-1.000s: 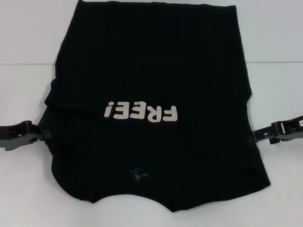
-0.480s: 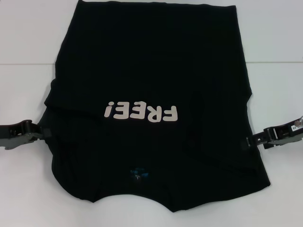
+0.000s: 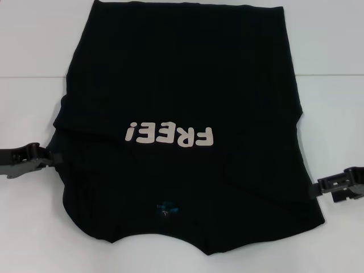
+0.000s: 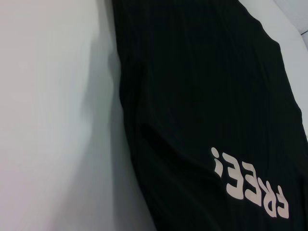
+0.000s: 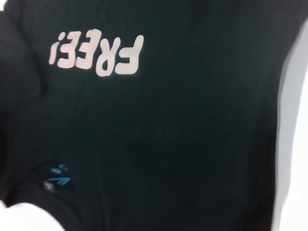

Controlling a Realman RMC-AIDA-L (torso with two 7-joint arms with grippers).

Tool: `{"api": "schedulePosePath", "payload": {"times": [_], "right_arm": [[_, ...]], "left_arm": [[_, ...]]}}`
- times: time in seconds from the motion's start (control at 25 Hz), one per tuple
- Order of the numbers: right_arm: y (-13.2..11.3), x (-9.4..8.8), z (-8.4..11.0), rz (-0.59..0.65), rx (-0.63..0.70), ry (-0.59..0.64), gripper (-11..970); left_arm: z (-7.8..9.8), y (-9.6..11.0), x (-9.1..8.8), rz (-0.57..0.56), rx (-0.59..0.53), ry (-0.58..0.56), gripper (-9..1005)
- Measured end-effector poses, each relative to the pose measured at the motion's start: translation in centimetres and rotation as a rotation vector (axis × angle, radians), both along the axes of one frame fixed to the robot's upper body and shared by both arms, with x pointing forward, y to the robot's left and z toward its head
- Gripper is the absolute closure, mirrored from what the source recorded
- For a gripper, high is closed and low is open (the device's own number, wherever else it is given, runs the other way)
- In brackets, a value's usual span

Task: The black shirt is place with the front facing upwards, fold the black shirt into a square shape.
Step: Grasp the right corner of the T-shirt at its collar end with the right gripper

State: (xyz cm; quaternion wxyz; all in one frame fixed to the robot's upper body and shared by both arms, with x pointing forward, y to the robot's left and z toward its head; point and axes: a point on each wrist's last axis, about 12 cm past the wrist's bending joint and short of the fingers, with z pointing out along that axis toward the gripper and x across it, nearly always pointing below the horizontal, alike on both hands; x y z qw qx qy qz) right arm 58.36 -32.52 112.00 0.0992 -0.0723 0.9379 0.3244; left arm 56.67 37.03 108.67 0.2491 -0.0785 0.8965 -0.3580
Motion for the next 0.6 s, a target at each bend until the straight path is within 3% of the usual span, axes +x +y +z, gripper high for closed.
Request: {"api": "schedulePosePath", "payload": {"times": [0.32,0.6], "right_arm": [[-1.1,-1.1,-0.5,-0.048,0.028,0.043,47],[-0.7,-1.7,-1.3,-0.042,0.037,0.064,47]], "left_arm": [[0.0,-0.1,0.2,0.005,0.005,-0.005,959],[0.2,-0.4,0.5,-0.002,0.005,-0.011,960]]}}
